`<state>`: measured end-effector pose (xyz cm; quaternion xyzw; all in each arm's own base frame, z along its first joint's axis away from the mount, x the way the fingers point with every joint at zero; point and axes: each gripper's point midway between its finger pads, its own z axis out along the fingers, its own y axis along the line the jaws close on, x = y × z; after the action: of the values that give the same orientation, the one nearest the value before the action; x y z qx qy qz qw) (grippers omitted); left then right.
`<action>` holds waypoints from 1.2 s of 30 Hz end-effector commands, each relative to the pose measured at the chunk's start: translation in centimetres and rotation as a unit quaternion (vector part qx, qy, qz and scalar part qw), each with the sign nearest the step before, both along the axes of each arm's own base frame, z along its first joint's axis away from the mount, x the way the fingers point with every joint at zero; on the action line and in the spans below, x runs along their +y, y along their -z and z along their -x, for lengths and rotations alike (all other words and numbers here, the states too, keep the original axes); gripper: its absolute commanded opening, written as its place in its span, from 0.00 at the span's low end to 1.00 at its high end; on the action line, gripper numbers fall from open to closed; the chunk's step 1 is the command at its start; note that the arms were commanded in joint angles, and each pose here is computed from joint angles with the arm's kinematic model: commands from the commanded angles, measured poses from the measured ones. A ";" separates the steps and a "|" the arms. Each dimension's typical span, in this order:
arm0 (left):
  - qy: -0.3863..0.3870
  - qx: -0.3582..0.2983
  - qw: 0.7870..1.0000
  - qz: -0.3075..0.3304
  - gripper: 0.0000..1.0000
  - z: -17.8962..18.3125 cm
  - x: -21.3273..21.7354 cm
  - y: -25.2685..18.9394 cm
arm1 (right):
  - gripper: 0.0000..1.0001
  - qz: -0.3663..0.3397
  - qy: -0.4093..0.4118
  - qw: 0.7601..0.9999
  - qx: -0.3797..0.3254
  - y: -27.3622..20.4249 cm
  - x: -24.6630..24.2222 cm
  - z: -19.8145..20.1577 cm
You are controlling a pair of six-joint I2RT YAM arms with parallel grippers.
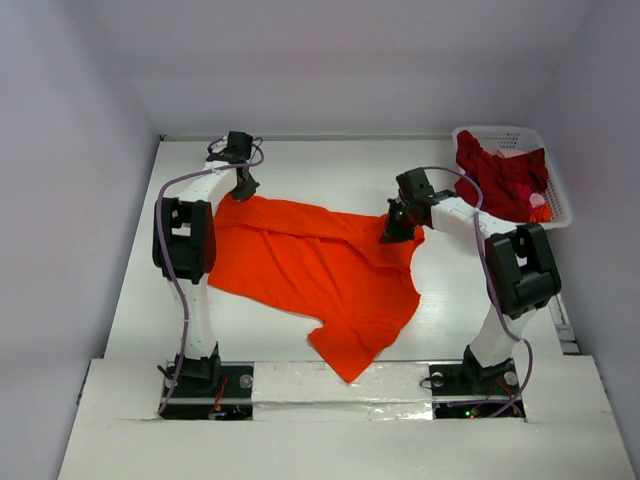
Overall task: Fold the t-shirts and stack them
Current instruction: Fold the tshirt
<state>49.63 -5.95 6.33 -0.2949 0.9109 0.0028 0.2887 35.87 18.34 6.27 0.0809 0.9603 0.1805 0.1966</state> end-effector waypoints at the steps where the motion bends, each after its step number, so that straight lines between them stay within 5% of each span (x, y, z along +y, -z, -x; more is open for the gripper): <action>1: 0.000 0.004 1.000 -0.017 0.00 1.0 0.4 -0.4 | 0.00 -0.004 0.016 1.000 -0.003 0.7 -0.1 -0.6; 18: -0.001 0.062 0.998 -0.030 0.00 1.6 0.3 4.6 | 0.00 -0.017 0.017 1.000 0.015 1.7 0.4 2.3; 36: -0.035 0.076 0.996 -0.021 0.00 2.4 3.5 5.3 | 0.00 -0.009 0.023 0.999 0.048 3.2 0.8 2.5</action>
<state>49.10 -3.88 2.53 -0.3136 0.9150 0.0244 0.2528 32.37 18.30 2.83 0.1145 0.9658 0.1769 0.1507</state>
